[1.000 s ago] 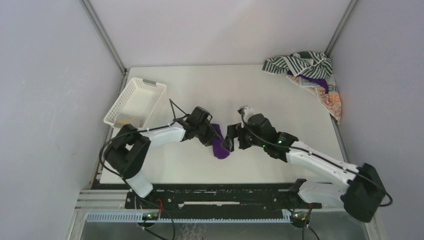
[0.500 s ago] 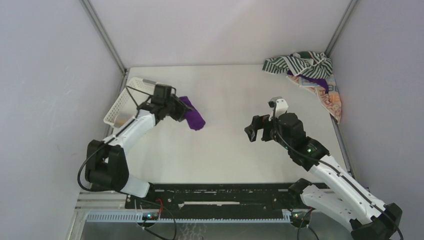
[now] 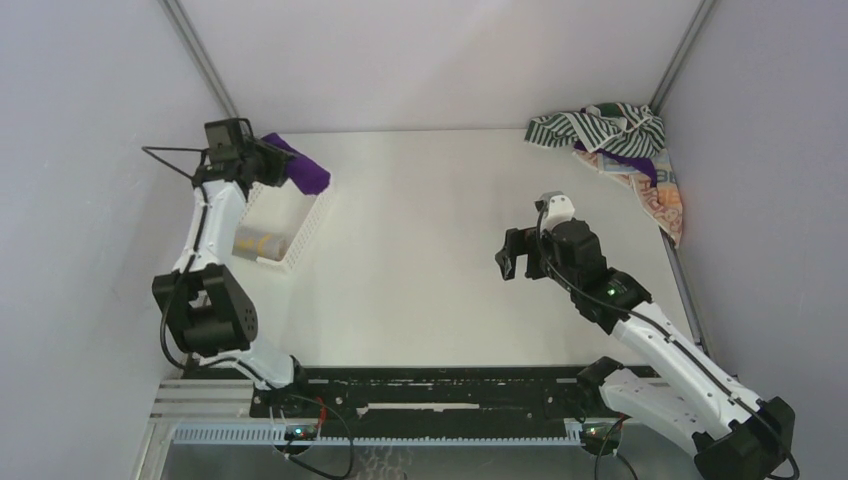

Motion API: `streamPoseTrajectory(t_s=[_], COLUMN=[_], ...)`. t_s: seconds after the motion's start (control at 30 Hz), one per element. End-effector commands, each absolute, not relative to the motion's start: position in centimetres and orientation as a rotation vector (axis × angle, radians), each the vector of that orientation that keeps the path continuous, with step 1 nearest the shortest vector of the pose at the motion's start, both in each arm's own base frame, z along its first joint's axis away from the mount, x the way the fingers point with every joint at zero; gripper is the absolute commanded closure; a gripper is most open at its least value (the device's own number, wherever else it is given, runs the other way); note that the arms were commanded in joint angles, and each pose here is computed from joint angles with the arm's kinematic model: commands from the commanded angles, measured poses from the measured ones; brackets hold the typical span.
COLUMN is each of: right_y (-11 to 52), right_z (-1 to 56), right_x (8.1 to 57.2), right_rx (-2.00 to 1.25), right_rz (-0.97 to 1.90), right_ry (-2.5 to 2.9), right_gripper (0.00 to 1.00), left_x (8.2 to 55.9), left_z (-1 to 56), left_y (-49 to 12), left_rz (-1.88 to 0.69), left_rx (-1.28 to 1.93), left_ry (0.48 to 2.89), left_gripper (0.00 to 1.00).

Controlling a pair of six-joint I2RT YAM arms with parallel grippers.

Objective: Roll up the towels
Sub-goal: Place the towel in the bin.

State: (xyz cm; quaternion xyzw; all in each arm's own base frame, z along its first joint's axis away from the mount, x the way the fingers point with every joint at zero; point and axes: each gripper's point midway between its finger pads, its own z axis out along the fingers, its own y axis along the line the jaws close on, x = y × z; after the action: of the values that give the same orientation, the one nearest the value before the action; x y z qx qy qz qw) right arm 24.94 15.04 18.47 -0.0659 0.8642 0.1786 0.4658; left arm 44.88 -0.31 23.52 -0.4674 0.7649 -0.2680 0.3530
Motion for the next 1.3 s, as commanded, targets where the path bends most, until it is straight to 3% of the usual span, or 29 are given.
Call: streamPoseTrajectory(t_s=[0.0,0.17,0.4,0.97,1.27], right_y=[14.8,14.5,14.3,14.8,15.0], right_z=[18.6,18.4,17.4,16.4,16.4], right_x=[25.6,25.9,26.3,26.3,26.2], right_rx=[-0.171,-0.167,-0.161,-0.182,-0.191], right_rz=[0.436,0.418,0.405,0.441,0.451], right_ry=[2.103,2.110,2.144,2.186,2.187], right_gripper=[0.00,0.00,0.00,0.00,0.00], left_x=[48.3,51.5,53.7,49.2,45.8], left_z=[25.3,22.5,18.4,7.2,5.3], left_y=[2.8,7.7,10.1,10.4,13.4], left_rz=[-0.695,-0.687,-0.720,-0.631,-0.354], left_rx=[-1.166,-1.256,-1.323,-1.519,-1.634], left_ry=[1.938,1.909,1.915,2.066,2.106], left_gripper=[0.77,0.76,0.76,0.74,0.72])
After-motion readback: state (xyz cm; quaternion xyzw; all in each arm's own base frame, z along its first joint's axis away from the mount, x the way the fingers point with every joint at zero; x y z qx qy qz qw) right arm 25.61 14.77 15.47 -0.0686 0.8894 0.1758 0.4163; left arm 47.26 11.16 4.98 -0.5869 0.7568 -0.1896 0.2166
